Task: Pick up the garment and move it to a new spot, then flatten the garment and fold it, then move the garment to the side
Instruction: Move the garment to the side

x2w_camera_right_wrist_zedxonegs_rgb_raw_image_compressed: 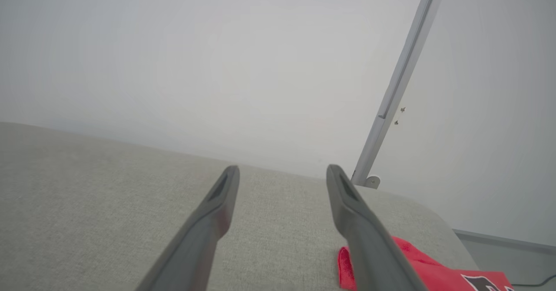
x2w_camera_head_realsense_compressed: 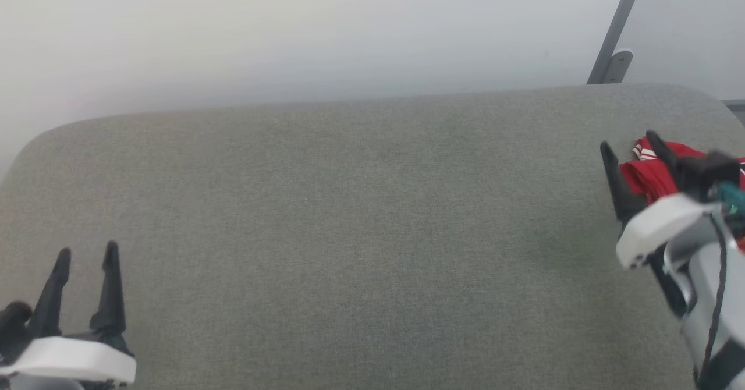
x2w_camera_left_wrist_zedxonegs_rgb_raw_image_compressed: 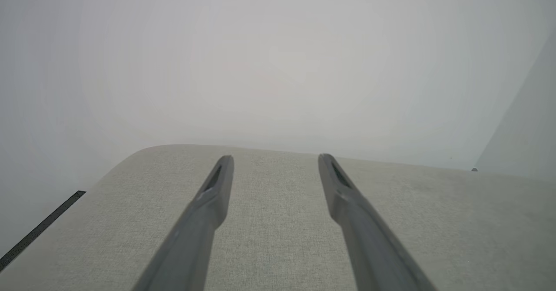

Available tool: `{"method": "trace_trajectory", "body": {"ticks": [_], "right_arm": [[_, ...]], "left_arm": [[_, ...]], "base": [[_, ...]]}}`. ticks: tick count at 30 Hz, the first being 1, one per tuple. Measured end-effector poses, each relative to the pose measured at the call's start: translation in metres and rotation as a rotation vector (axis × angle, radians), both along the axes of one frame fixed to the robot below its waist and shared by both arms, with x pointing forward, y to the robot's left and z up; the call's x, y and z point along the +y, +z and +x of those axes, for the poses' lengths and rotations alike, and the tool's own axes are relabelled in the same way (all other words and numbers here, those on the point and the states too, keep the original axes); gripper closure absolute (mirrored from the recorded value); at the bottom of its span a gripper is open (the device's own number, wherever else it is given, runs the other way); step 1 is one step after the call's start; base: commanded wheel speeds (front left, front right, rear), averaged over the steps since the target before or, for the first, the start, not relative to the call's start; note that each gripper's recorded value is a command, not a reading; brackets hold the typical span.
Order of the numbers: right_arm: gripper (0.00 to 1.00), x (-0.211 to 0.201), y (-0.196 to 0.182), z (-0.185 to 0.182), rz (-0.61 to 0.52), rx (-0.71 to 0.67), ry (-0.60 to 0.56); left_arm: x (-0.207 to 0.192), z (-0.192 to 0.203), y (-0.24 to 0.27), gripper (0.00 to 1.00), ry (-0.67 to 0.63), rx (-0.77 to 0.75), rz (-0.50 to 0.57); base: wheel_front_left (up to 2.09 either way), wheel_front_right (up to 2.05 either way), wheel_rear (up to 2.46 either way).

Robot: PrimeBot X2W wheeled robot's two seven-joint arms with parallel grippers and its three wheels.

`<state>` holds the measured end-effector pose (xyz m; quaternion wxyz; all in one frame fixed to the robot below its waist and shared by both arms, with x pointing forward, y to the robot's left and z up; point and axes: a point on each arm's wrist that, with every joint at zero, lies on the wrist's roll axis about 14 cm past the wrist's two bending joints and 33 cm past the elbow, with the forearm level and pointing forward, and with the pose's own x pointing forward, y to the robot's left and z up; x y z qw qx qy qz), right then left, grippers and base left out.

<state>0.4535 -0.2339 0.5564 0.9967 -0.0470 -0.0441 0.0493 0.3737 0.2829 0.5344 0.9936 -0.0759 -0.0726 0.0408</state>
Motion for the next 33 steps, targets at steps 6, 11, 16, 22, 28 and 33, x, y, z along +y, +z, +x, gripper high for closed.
{"method": "trace_trajectory", "body": {"ticks": [6, 11, 16, 22, 28, 33], "right_arm": [[0.0, 0.007, -0.017, -0.026, 0.02, -0.004, -0.012], [0.0, 0.012, -0.03, -0.042, 0.047, 0.004, -0.033], [0.0, 0.015, -0.038, -0.055, 0.063, 0.011, -0.051], [0.0, 0.017, -0.043, -0.061, 0.07, 0.015, -0.06], [0.0, 0.018, -0.041, -0.062, 0.061, 0.009, -0.063], [0.0, 0.018, -0.04, -0.063, 0.061, 0.004, -0.064]], "left_arm": [[0.006, -0.012, -0.009, 0.0, 0.027, 0.023, 0.004], [0.008, -0.019, -0.015, 0.0, 0.038, 0.038, 0.002], [0.007, -0.023, -0.018, 0.0, 0.031, 0.048, -0.003], [0.006, -0.024, -0.02, 0.0, 0.024, 0.055, -0.011], [0.001, -0.022, -0.022, 0.0, 0.008, 0.06, -0.02], [0.001, -0.022, -0.022, 0.0, 0.006, 0.059, -0.025]], "base": [[0.0, 0.0, 0.0], [0.0, 0.0, 0.0], [0.0, 0.0, 0.0], [0.0, 0.0, 0.0], [0.0, 0.0, 0.0], [0.0, 0.0, 0.0]]}}
